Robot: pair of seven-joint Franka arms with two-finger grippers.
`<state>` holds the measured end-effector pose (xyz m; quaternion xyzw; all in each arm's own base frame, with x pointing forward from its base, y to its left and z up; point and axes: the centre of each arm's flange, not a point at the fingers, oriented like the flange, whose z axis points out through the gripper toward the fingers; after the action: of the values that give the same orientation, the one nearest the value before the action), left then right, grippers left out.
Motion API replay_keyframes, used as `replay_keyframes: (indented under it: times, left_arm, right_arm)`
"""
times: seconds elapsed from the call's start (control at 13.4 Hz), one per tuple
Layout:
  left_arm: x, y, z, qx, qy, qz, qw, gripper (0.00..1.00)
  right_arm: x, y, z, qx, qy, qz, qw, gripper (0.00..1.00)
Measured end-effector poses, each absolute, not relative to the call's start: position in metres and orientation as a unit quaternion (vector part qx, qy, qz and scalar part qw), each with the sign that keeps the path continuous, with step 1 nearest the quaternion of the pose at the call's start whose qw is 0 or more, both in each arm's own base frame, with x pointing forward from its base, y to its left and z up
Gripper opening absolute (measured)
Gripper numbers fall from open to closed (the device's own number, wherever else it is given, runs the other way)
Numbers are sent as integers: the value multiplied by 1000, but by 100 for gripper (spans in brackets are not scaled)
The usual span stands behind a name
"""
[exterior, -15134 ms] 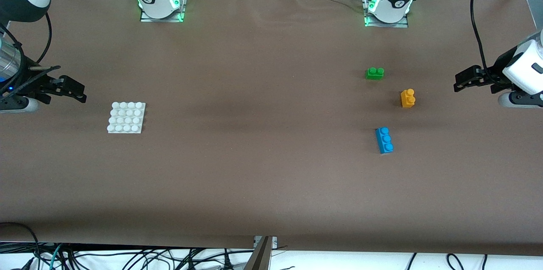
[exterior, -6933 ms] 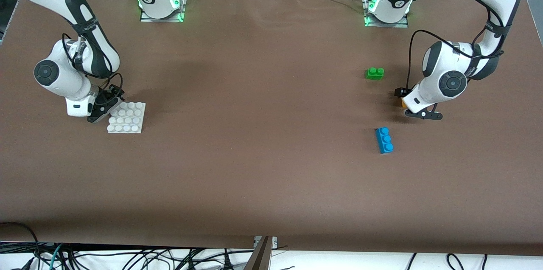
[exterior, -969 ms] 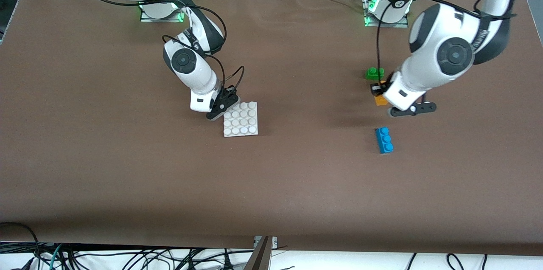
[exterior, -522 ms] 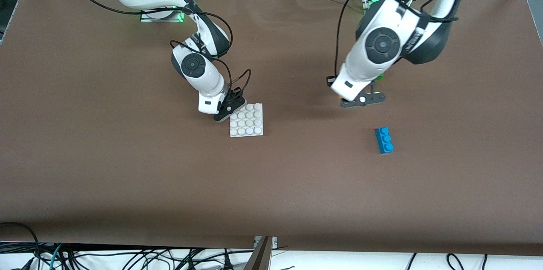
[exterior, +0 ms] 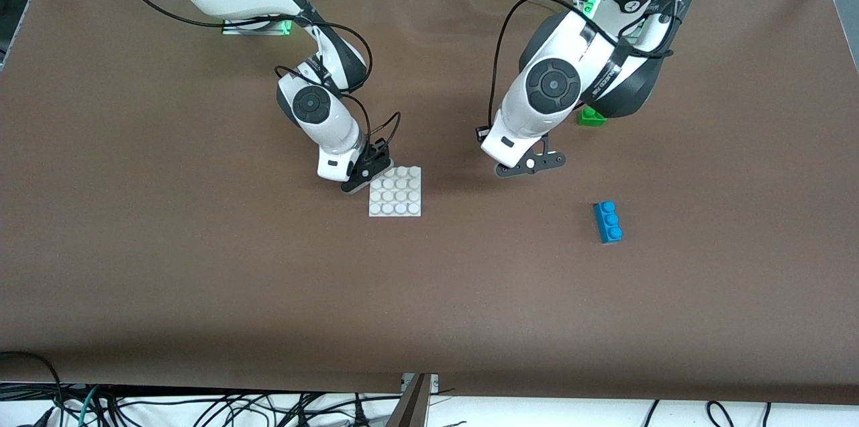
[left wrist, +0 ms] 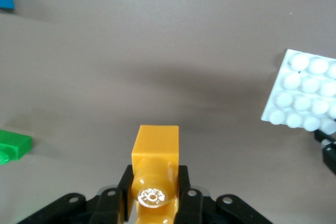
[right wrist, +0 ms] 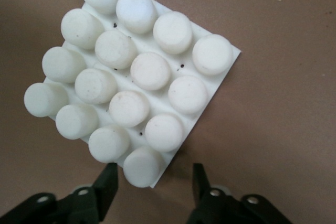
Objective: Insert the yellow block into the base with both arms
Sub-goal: 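Carry the yellow block with the left gripper over the white plate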
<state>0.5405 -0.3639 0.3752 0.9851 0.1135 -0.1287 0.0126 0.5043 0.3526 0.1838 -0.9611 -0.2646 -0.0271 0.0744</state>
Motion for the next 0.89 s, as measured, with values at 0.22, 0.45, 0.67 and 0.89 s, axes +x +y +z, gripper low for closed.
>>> replay_keyframes:
  times: [0.22,0.45,0.67,0.89]
  left_arm:
    - [548,-377,367,985,111,-129,16,35]
    - [545,-408,355,987,93,-130,17,35]
    - [540,-442,341,988,76,-131,19,35]
    - [539,-467,332,988,81,-129,21,35]
  right_arm:
    - [507,354,188,-962,-259,-31,76,93]
    - [517,350,208,-963,-257,-40,69,100]
    - [536,324,243,-966,-252,-48,43,100]
    - [558,282,281,-970,-236,-59,16,100]
